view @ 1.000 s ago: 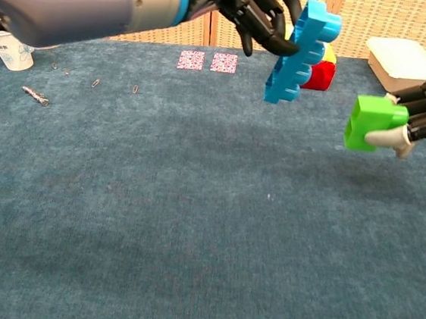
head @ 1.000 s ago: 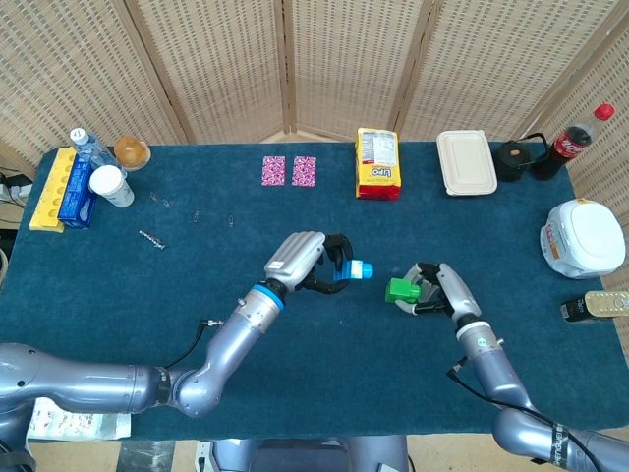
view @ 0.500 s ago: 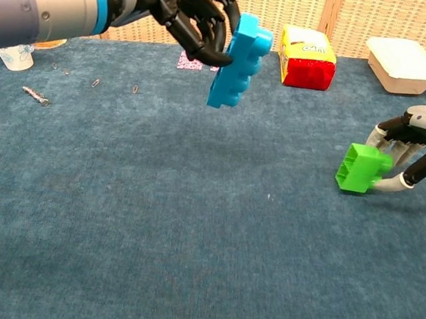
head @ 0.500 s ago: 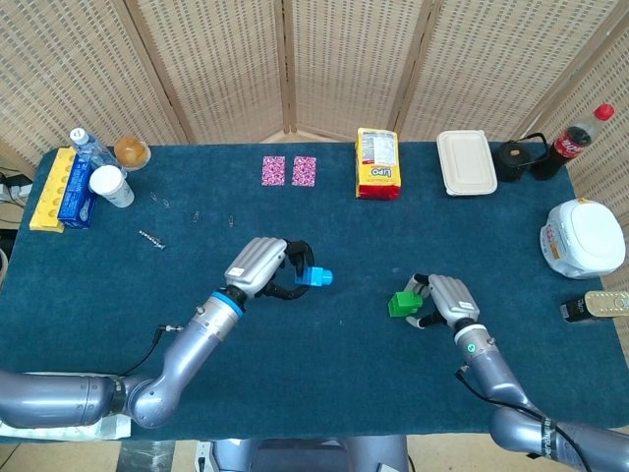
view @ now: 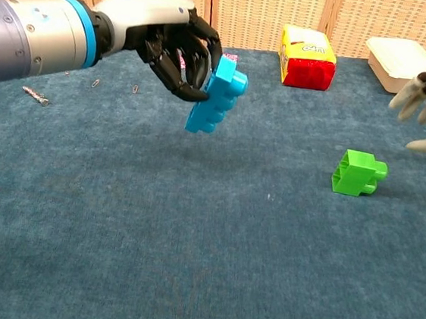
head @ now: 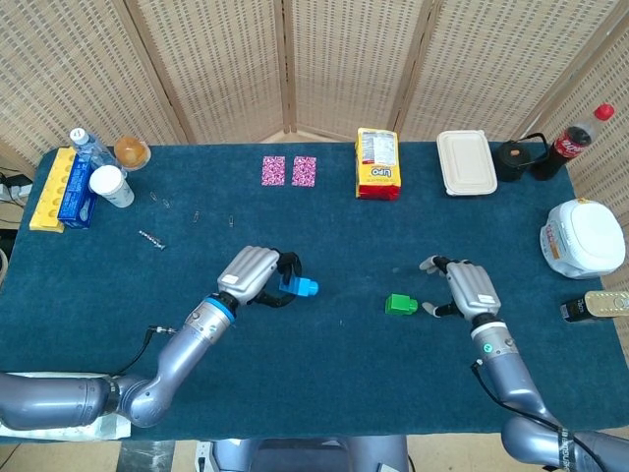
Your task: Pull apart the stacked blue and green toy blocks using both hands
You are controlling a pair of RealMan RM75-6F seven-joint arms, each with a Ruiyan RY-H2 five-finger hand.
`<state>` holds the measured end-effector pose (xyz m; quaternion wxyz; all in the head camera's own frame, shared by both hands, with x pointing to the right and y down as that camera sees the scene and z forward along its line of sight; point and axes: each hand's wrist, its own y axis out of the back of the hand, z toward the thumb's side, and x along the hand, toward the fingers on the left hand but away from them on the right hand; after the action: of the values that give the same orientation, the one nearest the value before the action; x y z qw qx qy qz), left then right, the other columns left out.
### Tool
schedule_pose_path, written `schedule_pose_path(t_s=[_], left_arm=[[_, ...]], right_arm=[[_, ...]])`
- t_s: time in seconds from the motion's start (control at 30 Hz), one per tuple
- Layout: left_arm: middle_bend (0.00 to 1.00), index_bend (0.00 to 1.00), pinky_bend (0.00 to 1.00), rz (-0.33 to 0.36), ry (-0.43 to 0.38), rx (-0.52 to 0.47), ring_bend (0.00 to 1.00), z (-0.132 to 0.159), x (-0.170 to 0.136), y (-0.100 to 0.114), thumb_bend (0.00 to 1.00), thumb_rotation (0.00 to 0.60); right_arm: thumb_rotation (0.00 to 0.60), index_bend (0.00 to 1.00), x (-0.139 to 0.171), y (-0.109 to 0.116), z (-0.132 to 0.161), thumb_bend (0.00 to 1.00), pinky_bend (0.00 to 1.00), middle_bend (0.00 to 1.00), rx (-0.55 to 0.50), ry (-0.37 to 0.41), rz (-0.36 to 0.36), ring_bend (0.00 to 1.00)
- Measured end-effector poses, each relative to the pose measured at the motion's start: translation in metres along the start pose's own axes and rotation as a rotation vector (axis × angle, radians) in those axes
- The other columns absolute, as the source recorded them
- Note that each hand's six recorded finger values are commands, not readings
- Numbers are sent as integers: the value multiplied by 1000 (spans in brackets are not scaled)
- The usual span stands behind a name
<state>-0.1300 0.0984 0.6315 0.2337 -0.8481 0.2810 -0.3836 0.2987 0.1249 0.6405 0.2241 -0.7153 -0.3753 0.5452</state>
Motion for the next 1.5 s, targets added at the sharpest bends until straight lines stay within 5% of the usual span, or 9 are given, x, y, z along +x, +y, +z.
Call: schedule_pose_path(t_s=[0.17,0.43,0.63,0.93,1.23,1.5], left_arm=[[430,352,194,-57,1,45,234,-1,1,-13,303,600],[248,81,121,-129,25,184,52,-7,3,-24,195,600],[214,69,110,-108,47,260,26,-12,3,-17,177,600],[215,69,110,-6,116,266,26,-35,-22,25,176,600],[214,69,110,119,225,301,26,-79,-79,55,177,600],[214,69,110,225,341,336,26,-123,-167,66,177,600]], right_arm=[[600,296,8,14,-1,252,265,344,-5,6,-28,353],[600,295,13,20,-6,252,263,344,-36,3,-39,352],[600,294,14,25,-10,252,253,344,-35,5,-52,352],[600,294,19,36,-19,252,248,344,-25,6,-103,352],[600,294,26,38,-34,252,245,348,-19,-25,-142,352],[600,294,40,43,-51,253,244,354,29,-66,-218,352]])
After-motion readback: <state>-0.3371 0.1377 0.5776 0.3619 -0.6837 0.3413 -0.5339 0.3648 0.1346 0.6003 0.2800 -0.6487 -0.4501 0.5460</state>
